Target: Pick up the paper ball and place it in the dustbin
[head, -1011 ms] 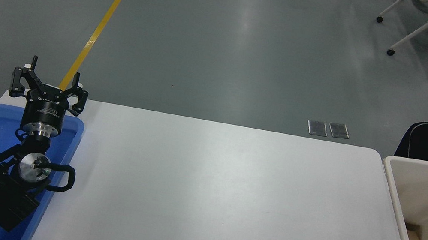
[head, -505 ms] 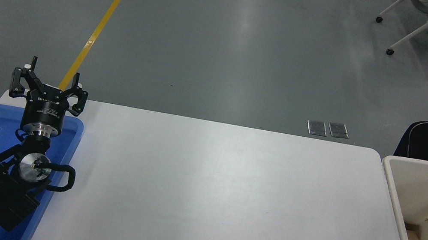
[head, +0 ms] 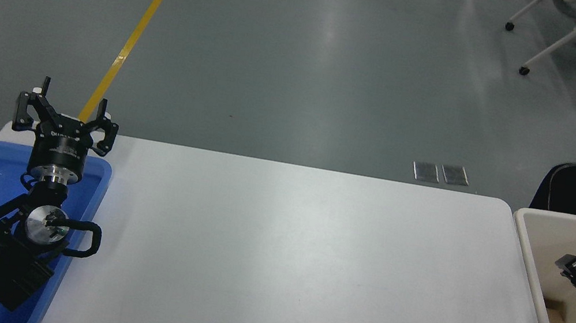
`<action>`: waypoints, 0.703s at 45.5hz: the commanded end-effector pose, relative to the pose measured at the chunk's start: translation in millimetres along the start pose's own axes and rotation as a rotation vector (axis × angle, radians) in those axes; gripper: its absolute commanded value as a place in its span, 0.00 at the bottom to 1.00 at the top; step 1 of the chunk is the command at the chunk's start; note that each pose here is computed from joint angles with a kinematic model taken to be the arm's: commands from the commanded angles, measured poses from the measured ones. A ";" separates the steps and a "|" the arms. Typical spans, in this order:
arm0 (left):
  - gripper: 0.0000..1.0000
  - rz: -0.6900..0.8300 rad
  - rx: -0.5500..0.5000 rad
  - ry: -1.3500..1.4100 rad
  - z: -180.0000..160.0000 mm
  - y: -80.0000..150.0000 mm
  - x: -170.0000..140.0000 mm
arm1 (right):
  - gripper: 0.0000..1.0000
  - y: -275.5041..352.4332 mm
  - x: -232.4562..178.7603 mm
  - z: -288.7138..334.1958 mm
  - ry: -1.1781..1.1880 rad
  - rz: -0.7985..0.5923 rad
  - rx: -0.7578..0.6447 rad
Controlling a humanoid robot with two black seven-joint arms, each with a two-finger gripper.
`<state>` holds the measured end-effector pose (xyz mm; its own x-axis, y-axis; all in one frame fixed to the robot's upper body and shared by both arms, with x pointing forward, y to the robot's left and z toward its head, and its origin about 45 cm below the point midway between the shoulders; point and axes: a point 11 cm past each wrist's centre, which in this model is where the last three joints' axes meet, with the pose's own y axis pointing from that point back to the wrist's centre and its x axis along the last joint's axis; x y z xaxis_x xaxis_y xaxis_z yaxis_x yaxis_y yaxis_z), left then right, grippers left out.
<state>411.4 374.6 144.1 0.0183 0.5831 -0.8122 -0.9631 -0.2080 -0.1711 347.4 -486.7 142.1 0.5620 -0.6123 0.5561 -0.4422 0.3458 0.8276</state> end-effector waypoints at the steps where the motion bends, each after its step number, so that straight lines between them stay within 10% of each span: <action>1: 0.99 0.000 0.002 0.000 -0.3 0.0 -0.1 | 1.00 53.7 -0.5 -48.7 0.144 -0.096 0.105; 32: 0.99 0.000 0.000 0.000 -0.1 0.0 -0.1 | 1.00 245.1 -28.9 -96.4 0.417 -0.564 0.375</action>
<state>411.4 374.5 144.1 0.0184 0.5831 -0.8122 -0.9632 -0.2076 -0.1709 307.6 -336.0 284.2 0.9075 -0.3797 0.1795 -0.2506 -0.1466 0.9569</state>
